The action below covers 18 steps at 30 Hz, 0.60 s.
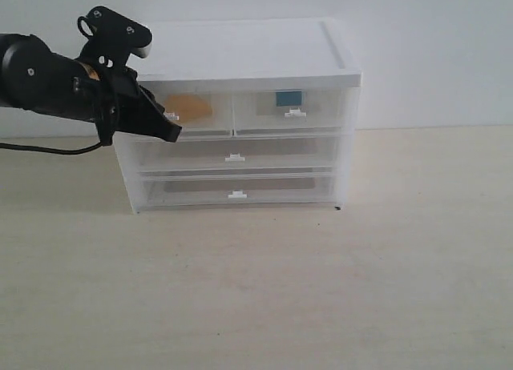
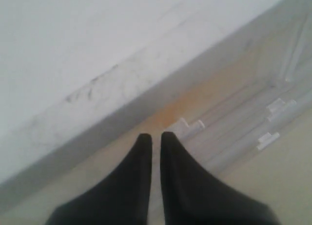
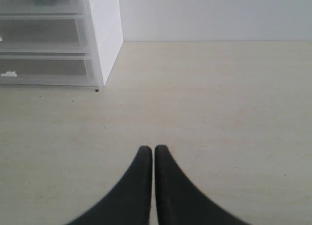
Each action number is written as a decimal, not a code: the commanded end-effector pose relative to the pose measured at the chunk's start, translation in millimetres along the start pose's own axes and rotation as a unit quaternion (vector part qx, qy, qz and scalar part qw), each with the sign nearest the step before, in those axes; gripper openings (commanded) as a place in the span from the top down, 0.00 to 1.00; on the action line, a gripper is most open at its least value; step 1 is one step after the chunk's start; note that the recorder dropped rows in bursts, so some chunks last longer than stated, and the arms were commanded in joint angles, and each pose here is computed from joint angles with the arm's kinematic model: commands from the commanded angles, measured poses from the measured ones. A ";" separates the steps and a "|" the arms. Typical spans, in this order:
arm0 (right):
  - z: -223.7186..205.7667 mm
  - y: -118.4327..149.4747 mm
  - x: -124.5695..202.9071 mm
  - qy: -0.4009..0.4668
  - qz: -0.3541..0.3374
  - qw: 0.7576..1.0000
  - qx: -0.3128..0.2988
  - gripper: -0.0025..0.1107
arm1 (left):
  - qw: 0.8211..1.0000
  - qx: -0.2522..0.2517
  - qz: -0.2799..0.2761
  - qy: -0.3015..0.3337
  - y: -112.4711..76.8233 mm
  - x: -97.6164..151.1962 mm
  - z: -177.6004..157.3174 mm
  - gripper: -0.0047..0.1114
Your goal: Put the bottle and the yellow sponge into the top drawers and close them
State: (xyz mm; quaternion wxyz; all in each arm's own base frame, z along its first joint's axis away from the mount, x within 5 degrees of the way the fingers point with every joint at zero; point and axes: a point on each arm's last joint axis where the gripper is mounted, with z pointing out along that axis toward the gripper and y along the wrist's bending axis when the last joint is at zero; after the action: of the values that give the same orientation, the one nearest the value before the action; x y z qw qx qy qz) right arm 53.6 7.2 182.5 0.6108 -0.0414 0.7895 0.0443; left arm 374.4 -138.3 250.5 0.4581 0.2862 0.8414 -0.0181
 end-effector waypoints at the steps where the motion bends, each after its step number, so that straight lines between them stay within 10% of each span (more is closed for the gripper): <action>1: -0.5 -0.1 -0.6 -0.004 -0.002 1.000 0.001 0.98 | 0.999 0.010 -0.032 0.016 3.1 -12.3 -34.4 0.92; 18: -0.5 -0.1 -0.6 -0.004 -0.002 1.000 0.001 0.98 | 0.994 0.003 -0.106 -0.038 -10.0 19.5 -178.6 0.92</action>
State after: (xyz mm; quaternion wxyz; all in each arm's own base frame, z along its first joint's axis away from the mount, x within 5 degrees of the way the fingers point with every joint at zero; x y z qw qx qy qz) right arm 53.6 7.2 182.5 0.6108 -0.0414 0.7895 0.0443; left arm 243.1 -92.0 337.0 0.4698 0.2169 0.8530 -0.0677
